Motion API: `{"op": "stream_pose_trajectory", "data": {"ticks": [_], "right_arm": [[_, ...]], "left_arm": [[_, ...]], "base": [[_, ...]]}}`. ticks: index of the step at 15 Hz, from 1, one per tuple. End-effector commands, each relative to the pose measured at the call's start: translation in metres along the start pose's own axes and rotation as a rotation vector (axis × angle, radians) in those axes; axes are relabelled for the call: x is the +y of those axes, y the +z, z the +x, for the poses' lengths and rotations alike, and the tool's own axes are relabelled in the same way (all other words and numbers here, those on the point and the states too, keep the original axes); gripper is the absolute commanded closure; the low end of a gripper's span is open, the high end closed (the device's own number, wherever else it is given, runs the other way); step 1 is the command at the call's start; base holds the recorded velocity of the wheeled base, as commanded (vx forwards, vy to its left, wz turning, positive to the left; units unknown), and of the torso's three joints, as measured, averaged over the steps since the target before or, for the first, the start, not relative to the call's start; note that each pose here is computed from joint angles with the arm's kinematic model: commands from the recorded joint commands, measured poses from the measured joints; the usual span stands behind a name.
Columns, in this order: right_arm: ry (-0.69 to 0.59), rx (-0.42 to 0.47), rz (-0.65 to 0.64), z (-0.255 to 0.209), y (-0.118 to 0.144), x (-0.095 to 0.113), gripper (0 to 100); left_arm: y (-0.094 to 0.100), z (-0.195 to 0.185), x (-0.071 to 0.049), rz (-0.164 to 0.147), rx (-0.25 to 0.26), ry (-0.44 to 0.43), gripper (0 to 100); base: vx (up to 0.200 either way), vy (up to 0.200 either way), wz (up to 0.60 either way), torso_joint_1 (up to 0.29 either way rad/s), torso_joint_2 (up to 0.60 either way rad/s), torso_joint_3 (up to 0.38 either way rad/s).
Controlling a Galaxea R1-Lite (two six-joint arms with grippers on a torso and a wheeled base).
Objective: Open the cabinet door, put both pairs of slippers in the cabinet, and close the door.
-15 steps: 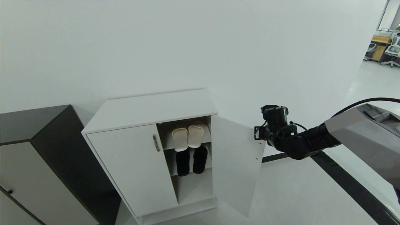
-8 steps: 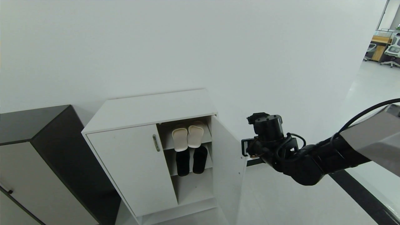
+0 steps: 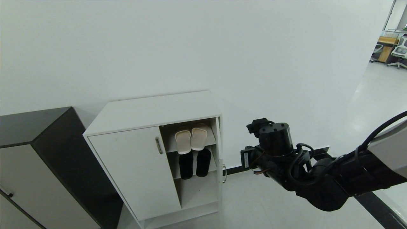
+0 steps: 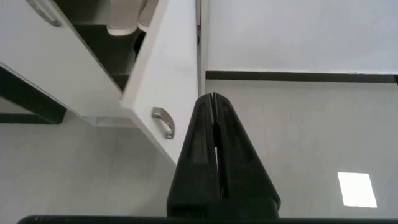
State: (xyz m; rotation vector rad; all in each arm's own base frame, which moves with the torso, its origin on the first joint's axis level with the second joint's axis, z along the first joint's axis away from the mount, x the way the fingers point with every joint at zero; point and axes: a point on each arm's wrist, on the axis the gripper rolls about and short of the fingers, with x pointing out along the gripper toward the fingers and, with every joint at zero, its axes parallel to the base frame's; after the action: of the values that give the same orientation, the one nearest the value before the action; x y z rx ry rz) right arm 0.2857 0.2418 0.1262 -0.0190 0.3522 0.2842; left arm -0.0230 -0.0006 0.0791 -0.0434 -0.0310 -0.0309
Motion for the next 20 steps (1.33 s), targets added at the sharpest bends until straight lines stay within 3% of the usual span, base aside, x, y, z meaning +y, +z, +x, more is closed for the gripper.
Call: {"op": "stream_pose_trajectory", "data": {"ticks": [1,8,11,14,17,20], "right_arm": [[0.007,0.000,-0.014,-0.003,0.000,0.002,100],[0.016,0.011,-0.026,-0.002,-0.006,0.007,100],[0.015,0.016,-0.031,-0.003,-0.007,0.006,100],[-0.005,0.047,-0.096,-0.004,-0.014,-0.006,100],[0.072,0.114,-0.113,-0.004,-0.030,-0.018,100],[0.133,0.097,-0.137,0.007,-0.042,-0.030,100]], "left_arm": [[0.000,0.000,0.000,-0.001,0.000,0.000,100],[0.000,0.000,0.000,-0.001,0.001,0.000,100],[0.000,0.000,0.000,-0.001,0.001,0.000,100],[0.000,0.000,0.000,-0.001,0.001,0.000,100],[0.000,0.000,0.000,0.001,0.001,0.000,100],[0.000,0.000,0.000,0.001,0.003,0.000,100]], "base": [[0.000,0.000,0.00,0.000,0.00,0.000],[0.000,0.000,0.51,0.003,0.00,0.003],[0.000,0.000,0.00,0.000,0.00,0.000],[0.000,0.000,0.00,0.000,0.00,0.000],[0.000,0.000,0.00,0.000,0.00,0.000],[0.000,0.000,0.00,0.000,0.00,0.000]]}}
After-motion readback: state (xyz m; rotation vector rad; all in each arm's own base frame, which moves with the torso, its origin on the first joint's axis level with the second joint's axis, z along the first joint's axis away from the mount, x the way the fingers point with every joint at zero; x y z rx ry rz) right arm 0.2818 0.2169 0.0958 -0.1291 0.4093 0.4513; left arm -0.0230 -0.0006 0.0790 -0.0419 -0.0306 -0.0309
